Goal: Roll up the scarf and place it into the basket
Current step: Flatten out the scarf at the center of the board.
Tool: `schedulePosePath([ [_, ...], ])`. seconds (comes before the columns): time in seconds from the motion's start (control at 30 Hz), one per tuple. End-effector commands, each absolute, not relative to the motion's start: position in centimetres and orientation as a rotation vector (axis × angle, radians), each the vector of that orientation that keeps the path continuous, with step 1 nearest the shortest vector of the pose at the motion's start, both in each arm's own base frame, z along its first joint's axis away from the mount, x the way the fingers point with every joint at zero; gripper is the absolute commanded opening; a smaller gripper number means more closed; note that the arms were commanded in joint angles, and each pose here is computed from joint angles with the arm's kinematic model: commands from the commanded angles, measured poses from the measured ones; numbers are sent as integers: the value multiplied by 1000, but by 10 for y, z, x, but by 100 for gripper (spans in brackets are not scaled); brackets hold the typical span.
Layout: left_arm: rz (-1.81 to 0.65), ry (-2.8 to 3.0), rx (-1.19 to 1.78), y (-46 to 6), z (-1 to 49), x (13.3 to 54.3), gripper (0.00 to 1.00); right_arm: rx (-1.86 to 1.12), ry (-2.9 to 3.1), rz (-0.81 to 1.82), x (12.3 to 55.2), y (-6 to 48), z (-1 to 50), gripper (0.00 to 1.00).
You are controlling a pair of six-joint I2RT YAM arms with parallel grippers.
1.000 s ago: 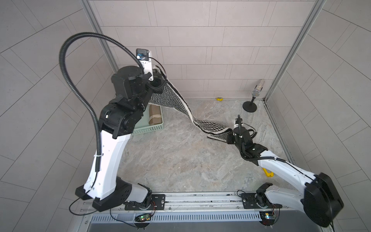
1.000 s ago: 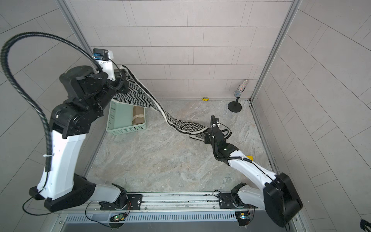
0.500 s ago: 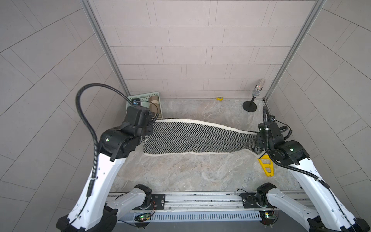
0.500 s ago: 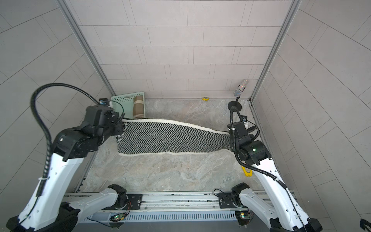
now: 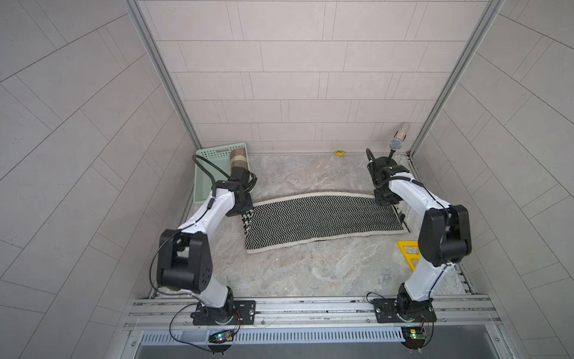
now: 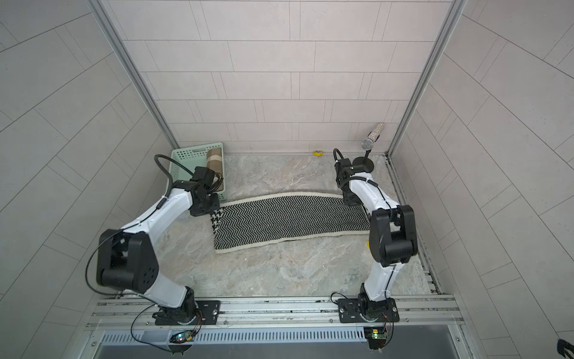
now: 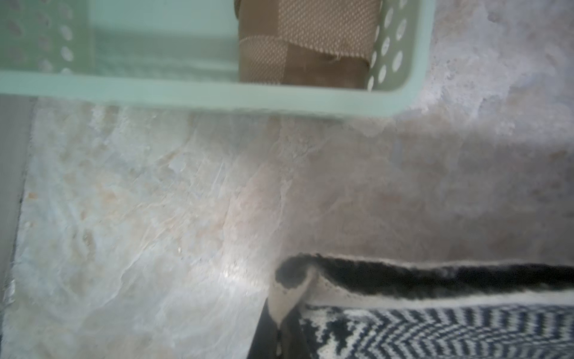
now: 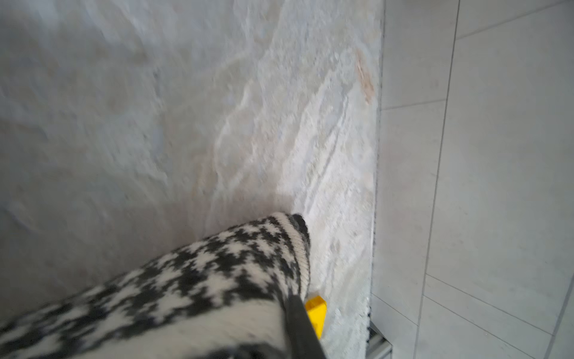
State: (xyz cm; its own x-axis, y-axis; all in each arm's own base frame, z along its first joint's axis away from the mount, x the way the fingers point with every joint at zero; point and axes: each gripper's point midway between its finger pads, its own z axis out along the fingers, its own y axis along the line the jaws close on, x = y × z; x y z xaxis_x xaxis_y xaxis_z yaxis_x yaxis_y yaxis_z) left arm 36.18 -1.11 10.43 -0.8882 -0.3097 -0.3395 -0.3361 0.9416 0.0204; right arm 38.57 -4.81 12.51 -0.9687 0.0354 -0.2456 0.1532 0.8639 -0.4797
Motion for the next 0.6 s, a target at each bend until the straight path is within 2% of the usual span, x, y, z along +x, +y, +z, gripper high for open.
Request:
schedulePosePath([
  [0.0, 43, 2716, -540, -11, 100, 399, 0, 120, 2771, -873, 418, -59, 122, 53],
  [0.07, -1, 2727, -561, -18, 87, 410, 4, 84, 2778, -873, 435, -57, 116, 60],
  [0.13, -57, 2731, -576, -25, 79, 419, 12, 66, 2780, -858, 444, -53, 117, 62],
  [0.2, -111, 2730, -584, -31, 77, 423, 35, 62, 2772, -832, 446, -49, 123, 63],
  [0.23, -124, 2728, -586, -33, 78, 422, 41, 66, 2768, -822, 445, -48, 125, 64],
  [0.43, -150, 2678, -585, -32, 99, 406, 69, 123, 2798, -670, 416, -34, 118, 67],
  [0.57, -141, 2648, -572, -28, 122, 386, 83, 158, 2788, -538, 387, -19, 111, 79],
])
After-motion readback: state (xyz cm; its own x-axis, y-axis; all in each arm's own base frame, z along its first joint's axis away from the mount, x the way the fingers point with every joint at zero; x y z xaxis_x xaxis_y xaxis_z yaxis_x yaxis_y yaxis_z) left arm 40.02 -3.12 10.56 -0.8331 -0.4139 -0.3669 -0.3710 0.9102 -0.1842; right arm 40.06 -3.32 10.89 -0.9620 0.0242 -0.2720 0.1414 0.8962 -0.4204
